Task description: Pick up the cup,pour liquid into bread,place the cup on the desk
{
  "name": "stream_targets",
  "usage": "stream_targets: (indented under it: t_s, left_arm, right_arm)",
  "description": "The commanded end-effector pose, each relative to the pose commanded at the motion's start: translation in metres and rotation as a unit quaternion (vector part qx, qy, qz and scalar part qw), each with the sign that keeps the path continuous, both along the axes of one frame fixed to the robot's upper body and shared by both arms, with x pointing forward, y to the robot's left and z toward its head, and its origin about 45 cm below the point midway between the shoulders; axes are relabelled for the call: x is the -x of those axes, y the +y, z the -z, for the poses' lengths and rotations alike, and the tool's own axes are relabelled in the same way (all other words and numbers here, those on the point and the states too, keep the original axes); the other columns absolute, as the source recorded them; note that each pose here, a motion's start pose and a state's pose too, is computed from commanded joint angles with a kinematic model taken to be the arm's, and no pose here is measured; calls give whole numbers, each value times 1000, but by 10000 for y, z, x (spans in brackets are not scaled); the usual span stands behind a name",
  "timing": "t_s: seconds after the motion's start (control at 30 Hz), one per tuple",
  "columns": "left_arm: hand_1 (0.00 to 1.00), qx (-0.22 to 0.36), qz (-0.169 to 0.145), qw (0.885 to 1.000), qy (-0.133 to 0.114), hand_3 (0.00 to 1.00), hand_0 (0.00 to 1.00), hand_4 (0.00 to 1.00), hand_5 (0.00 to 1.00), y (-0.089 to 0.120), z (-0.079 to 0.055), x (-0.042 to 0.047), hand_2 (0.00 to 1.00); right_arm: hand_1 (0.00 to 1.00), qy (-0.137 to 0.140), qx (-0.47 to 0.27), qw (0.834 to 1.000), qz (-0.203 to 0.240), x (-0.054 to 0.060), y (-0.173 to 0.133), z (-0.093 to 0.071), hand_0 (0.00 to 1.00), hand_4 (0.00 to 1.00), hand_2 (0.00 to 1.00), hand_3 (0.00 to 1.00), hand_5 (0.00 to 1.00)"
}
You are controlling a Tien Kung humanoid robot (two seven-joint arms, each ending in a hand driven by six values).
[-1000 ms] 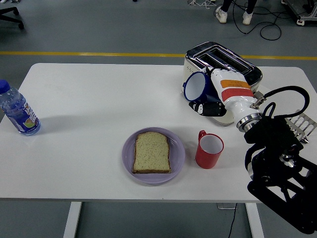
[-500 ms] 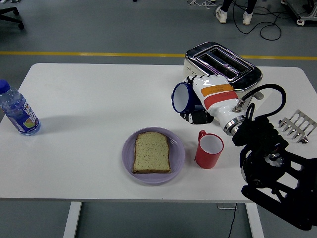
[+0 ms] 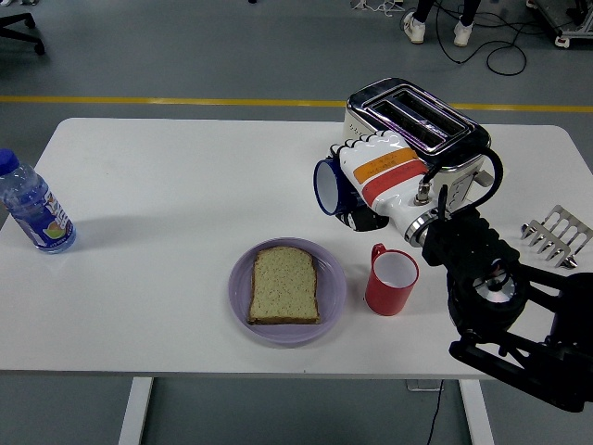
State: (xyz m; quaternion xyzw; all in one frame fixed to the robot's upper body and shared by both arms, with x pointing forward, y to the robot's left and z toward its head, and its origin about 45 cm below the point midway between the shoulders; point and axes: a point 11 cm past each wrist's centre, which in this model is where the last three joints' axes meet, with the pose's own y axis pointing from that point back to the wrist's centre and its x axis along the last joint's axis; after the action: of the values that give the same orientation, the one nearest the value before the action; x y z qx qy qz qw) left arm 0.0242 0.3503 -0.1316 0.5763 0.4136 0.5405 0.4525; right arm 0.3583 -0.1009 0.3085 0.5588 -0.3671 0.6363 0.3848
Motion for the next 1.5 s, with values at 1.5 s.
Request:
stream_targets:
  t_s: [1.5]
  left_arm:
    - [638, 3, 1, 1000, 6, 503, 632, 239, 863, -33, 12, 74, 649]
  right_arm:
    - [530, -20, -10, 1000, -16, 23, -13, -112, 558, 569, 613, 562, 2]
